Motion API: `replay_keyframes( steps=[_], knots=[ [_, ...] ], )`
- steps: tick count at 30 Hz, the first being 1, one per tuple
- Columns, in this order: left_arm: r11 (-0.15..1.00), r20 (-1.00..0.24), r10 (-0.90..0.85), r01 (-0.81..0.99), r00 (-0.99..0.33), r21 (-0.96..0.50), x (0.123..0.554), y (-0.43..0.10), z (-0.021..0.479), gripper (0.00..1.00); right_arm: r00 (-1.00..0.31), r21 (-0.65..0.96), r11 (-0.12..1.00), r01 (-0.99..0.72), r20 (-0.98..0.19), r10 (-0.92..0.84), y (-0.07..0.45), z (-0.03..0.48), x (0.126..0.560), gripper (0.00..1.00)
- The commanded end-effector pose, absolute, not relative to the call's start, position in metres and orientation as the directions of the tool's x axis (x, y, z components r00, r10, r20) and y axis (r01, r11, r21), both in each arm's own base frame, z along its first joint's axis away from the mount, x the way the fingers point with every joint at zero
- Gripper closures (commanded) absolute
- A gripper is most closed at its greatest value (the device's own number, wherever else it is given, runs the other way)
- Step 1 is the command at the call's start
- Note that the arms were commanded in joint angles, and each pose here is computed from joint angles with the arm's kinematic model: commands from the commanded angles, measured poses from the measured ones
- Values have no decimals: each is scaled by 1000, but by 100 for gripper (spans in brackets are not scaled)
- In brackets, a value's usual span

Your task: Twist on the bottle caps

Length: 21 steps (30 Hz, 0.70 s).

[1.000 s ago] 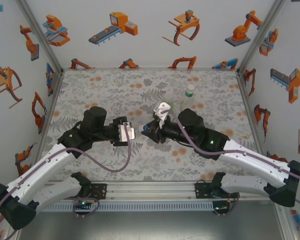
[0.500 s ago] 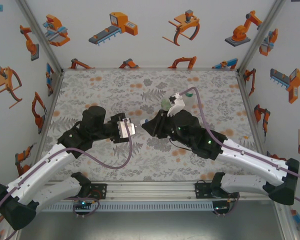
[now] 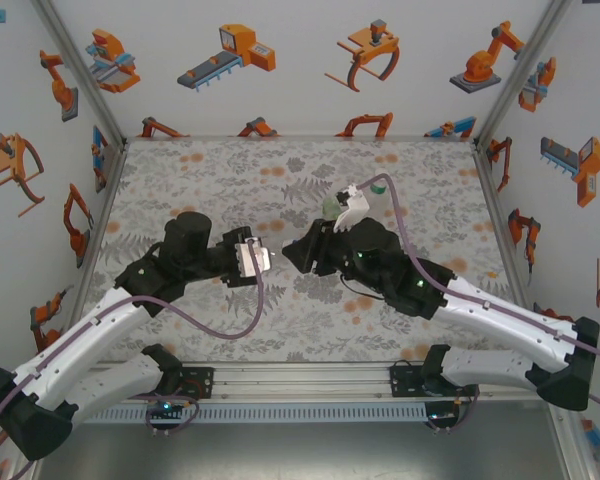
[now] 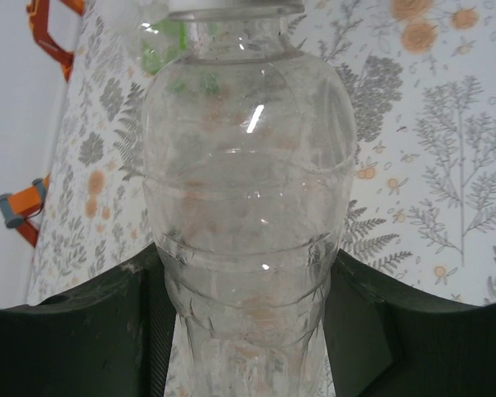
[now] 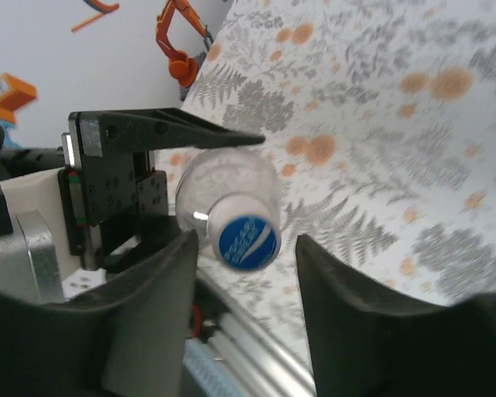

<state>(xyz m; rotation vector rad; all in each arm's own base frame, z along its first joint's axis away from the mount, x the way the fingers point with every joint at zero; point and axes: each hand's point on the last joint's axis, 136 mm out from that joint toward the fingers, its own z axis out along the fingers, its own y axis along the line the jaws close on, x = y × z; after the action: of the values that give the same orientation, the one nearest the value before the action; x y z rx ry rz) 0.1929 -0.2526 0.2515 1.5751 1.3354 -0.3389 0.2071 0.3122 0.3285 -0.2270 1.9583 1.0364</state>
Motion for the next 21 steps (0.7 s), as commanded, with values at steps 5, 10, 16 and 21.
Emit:
replay_keyframes(
  steps=[5, 10, 16, 21],
  knots=[
    [4, -774, 479, 880, 415, 474, 163, -261, 262, 100, -121, 86, 524, -847, -992, -32, 299, 391, 173, 36],
    [-49, -785, 430, 880, 446, 473, 149, -262, 264, 100, 178, -243, 242, -939, -949, -262, 305, 379, 130, 37],
    [-98, -801, 397, 889, 447, 447, 139, -266, 264, 100, 433, -454, -2, -891, -848, -306, 307, 371, 103, 39],
    [-106, -804, 399, 893, 440, 437, 138, -266, 263, 100, 511, -518, -59, -853, -808, -294, 312, 371, 100, 40]
  ],
)
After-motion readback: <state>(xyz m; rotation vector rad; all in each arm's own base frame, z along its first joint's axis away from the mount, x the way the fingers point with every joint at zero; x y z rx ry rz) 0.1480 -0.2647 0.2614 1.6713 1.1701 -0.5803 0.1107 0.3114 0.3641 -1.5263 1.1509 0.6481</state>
